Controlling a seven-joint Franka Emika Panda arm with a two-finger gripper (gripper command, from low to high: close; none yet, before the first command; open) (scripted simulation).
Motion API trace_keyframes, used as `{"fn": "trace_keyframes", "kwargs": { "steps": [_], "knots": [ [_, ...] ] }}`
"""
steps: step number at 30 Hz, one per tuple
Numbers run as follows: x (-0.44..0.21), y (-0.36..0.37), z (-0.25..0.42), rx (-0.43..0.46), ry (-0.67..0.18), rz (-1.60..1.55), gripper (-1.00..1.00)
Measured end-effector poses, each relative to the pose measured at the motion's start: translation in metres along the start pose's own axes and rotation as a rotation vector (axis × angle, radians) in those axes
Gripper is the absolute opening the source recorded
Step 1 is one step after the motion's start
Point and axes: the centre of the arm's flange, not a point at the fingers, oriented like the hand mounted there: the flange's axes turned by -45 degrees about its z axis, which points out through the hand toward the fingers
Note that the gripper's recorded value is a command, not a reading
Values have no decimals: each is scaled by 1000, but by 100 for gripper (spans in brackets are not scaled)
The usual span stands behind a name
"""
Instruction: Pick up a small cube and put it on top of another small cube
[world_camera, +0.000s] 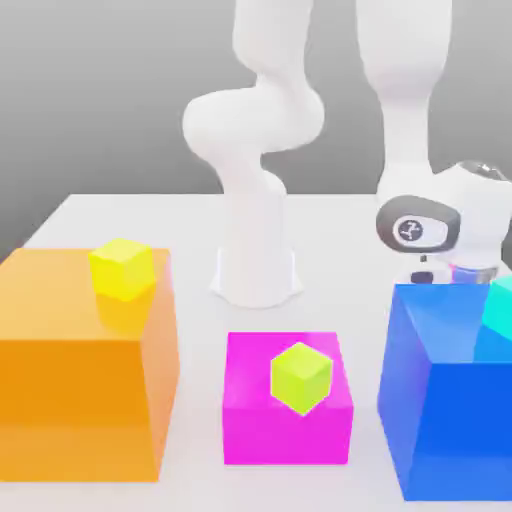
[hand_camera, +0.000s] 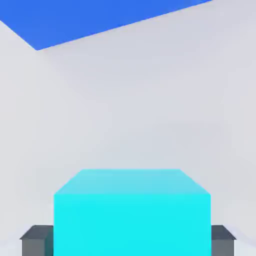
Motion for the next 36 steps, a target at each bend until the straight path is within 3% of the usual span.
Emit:
{"fn": "trace_keyframes", "kwargs": {
  "steps": [11, 18, 31, 36],
  "knots": [
    [21, 6, -59, -13, -4, 45, -100],
    [43, -13, -88, -74, -114, -65, -100],
    [60, -65, -190, -40, -284, -500, -100],
    [123, -62, -254, 5, -182, -610, -100]
  ]
}}
